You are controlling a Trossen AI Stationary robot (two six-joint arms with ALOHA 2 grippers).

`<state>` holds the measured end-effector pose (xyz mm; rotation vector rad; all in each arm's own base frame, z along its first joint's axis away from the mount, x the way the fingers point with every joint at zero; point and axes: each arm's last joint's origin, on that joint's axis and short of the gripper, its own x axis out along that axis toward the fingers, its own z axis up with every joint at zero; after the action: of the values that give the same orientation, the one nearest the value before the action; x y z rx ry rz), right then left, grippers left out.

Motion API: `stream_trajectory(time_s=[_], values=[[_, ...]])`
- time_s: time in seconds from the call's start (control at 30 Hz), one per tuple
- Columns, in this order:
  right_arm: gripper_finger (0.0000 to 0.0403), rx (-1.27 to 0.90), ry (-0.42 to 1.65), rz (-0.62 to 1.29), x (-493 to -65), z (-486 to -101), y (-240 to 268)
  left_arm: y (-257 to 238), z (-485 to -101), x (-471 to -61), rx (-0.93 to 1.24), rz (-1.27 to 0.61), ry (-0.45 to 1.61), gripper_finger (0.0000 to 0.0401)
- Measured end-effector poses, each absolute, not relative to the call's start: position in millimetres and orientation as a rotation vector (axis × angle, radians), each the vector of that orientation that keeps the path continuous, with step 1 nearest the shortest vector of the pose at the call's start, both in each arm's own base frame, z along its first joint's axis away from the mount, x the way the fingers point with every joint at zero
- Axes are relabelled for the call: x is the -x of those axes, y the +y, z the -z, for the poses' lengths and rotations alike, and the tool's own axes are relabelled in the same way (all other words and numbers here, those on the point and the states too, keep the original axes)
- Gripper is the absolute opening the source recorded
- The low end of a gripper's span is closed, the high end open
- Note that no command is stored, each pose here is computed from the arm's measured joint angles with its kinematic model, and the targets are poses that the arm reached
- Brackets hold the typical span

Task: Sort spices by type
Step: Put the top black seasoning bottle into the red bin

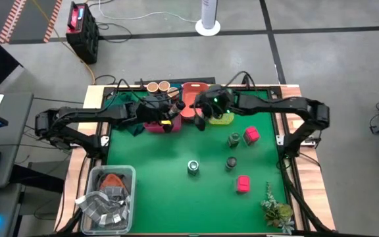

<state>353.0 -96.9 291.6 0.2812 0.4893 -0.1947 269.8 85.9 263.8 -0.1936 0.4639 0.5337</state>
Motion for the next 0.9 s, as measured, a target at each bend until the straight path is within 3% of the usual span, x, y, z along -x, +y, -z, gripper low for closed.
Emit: stream_trajectory(time_s=[0.63,0.73,0.9], values=[[0.0368,-0.428,0.332,0.174,-382,-288,-140,87,-272,-273,0.128,-0.521,0.393,0.0121],[0.0351,-0.445,0.327,0.149,-383,-288,-140,87,-274,-271,0.123,-0.522,0.385,0.0121],[0.0289,-0.444,0.324,0.143,-383,-288,-140,86,-275,-270,0.105,-0.517,0.386,0.0129]])
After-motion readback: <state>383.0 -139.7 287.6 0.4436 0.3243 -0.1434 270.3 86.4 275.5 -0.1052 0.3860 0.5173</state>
